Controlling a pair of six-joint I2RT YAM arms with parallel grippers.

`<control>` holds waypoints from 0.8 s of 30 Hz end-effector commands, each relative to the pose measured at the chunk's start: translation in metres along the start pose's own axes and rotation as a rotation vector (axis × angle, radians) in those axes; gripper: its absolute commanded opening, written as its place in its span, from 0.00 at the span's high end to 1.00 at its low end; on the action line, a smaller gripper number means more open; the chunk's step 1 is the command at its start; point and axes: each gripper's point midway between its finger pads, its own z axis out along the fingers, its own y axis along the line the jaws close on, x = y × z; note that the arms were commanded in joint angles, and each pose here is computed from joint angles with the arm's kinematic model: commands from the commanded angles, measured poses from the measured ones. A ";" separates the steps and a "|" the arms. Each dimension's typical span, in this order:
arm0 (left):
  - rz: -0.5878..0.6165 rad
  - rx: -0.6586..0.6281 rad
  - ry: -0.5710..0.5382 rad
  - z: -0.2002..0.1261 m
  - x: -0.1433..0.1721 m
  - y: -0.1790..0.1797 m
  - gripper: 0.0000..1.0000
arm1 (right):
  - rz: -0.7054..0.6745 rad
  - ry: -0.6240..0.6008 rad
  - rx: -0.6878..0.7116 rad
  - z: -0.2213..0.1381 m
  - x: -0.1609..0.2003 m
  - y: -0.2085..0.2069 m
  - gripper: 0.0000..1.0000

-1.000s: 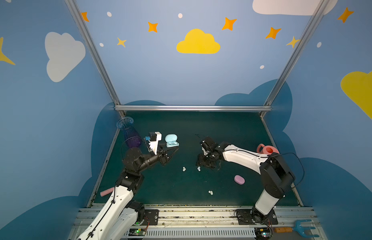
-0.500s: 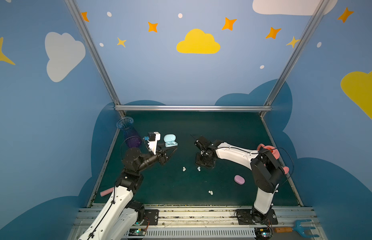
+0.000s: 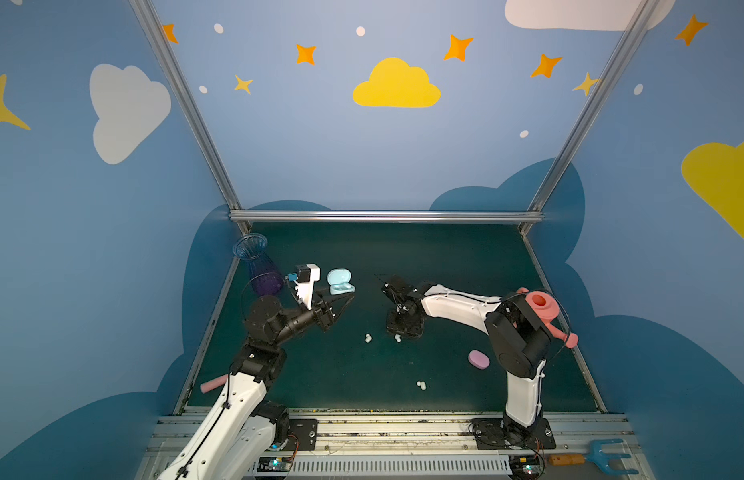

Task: Insert wireless bluetooth earbuds into charging case
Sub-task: Pick up the wireless bluetooth earbud from the center of the table.

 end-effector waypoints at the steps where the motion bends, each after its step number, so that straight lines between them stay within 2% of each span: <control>1: 0.015 0.001 -0.026 -0.002 -0.005 -0.001 0.88 | 0.009 0.026 0.035 0.005 0.006 -0.002 0.59; 11: 0.013 0.001 -0.034 -0.003 -0.007 -0.002 0.88 | 0.020 0.065 0.085 0.014 0.011 -0.009 0.65; 19: 0.020 -0.001 -0.044 -0.005 -0.009 -0.003 0.88 | 0.027 0.091 0.134 0.018 0.017 -0.019 0.79; 24: 0.021 -0.001 -0.045 -0.006 -0.009 -0.003 0.88 | 0.028 0.099 0.138 0.020 0.018 -0.018 0.84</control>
